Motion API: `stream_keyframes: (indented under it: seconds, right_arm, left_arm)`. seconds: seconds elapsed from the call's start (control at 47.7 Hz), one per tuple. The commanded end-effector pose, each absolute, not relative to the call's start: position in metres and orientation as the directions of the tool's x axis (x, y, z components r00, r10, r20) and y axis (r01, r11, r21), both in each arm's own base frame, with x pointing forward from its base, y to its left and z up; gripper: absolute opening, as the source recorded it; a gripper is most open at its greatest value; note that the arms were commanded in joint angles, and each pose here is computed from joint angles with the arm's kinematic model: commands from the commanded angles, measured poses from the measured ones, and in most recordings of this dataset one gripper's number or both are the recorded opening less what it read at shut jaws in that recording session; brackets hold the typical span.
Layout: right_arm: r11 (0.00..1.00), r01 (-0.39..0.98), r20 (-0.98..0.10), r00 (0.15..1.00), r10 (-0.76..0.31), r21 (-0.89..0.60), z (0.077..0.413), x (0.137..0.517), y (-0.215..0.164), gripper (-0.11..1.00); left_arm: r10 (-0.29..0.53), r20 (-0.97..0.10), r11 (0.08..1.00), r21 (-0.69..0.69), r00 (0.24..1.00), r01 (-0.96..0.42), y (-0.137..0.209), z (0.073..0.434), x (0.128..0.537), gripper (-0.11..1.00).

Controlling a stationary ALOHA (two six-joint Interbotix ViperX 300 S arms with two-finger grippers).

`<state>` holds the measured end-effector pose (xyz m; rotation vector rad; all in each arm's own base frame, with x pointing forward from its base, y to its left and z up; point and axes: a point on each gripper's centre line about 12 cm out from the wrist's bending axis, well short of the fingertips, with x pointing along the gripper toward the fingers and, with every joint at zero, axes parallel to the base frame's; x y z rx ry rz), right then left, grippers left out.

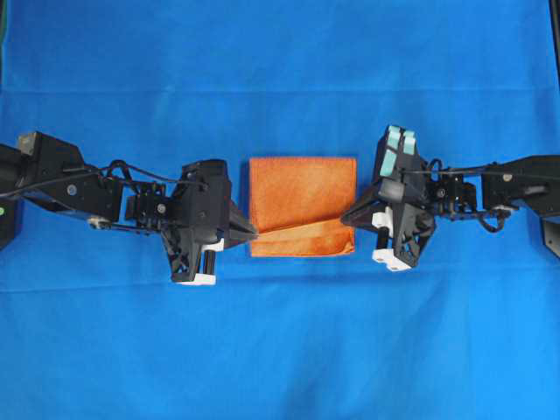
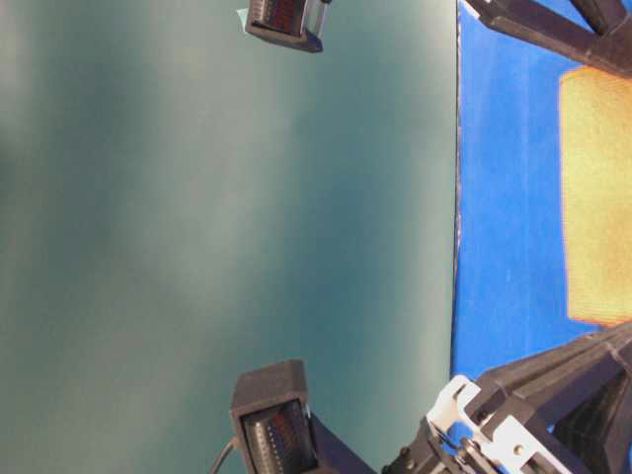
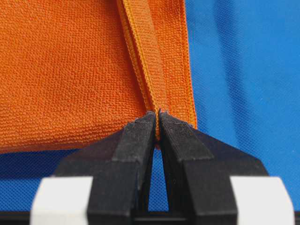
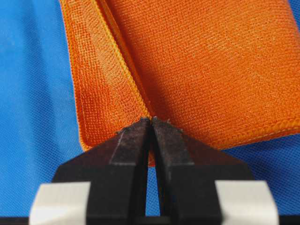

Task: Fold the orange towel.

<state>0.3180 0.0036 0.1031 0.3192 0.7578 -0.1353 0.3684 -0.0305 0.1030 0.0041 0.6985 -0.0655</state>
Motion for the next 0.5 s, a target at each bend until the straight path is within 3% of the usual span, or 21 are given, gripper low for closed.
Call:
stream_keyframes:
  seconds: [0.0, 0.084, 0.168, 0.293, 0.482]
  right_arm:
    - [0.939, 0.239, -0.678, 0.735, -0.008, 0.247, 0.109, 0.322, 0.003, 0.03]
    - [0.939, 0.235, -0.674, 0.739, -0.005, 0.251, 0.110, 0.324, 0.005, 0.08]
    - [0.941, 0.224, -0.663, 0.748, 0.001, 0.255, 0.113, 0.327, 0.008, 0.33]
    - [0.943, 0.209, -0.646, 0.763, 0.008, 0.258, 0.123, 0.330, 0.010, 0.65]
    - [0.948, 0.171, -0.584, 0.812, 0.018, 0.267, 0.163, 0.324, 0.011, 0.62]
  left_arm:
    - [-0.067, -0.621, 0.997, -0.020, 0.781, 0.070, -0.034, 0.111, 0.372, 0.10]
    - [-0.066, -0.620, 0.997, -0.020, 0.782, 0.069, -0.034, 0.112, 0.372, 0.26]
    - [-0.068, -0.616, 0.997, -0.019, 0.784, 0.071, -0.034, 0.114, 0.372, 0.49]
    - [-0.070, -0.607, 0.997, -0.018, 0.792, 0.074, -0.034, 0.129, 0.369, 0.69]
    - [-0.075, -0.587, 0.996, -0.012, 0.806, 0.084, -0.033, 0.176, 0.352, 0.68]
